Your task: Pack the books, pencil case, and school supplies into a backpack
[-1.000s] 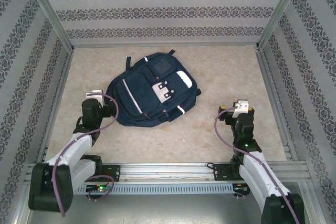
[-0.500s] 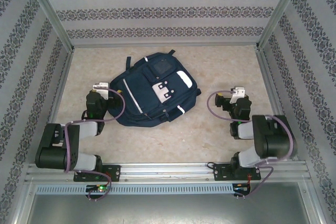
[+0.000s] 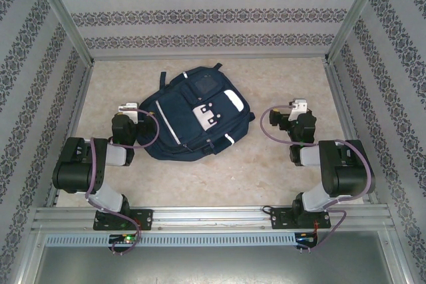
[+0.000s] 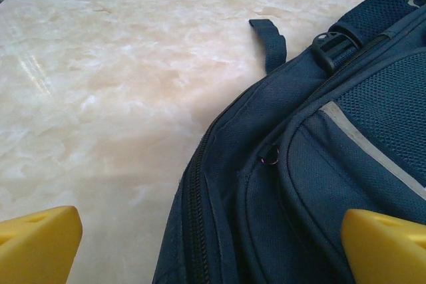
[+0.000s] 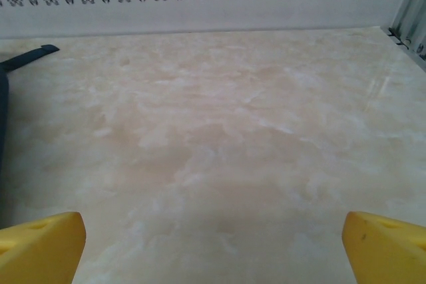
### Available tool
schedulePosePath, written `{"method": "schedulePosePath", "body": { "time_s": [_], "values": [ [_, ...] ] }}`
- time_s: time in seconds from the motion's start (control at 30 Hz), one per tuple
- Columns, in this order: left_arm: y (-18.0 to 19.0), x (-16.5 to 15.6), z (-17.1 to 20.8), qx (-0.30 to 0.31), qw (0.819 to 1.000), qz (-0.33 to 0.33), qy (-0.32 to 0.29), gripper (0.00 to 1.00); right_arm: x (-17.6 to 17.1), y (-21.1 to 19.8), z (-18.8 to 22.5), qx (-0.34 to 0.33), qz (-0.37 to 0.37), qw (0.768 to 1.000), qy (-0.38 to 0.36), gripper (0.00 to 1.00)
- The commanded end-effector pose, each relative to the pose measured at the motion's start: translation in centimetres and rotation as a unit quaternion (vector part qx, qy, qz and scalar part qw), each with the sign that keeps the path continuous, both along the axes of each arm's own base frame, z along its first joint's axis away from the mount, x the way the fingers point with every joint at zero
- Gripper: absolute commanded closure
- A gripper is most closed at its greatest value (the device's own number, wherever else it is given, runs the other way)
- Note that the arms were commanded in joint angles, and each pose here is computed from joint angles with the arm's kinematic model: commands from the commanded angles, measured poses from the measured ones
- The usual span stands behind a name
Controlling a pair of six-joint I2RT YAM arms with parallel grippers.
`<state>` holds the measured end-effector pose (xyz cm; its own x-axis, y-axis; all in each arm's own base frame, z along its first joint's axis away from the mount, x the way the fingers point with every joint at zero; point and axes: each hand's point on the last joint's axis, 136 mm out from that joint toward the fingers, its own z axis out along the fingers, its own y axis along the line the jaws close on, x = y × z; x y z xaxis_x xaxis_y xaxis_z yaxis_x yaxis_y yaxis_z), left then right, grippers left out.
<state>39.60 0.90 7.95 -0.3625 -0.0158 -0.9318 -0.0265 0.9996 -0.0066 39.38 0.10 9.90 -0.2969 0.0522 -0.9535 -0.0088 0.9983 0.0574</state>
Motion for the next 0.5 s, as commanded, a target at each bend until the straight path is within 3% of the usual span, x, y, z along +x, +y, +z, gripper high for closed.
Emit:
{"method": "schedulePosePath", "body": {
  "time_s": [0.0,0.47],
  "values": [
    [0.39,0.56,0.86,-0.004,1.0,0.005,-0.018,0.01,0.47,0.01,0.83,-0.011,-0.008,1.0,-0.007,0.02],
    [0.05,0.5,0.81,0.0,1.0,-0.001,-0.015,0.01,0.56,0.68,0.82,-0.009,0.014,1.0,-0.005,0.02]
  ]
}}
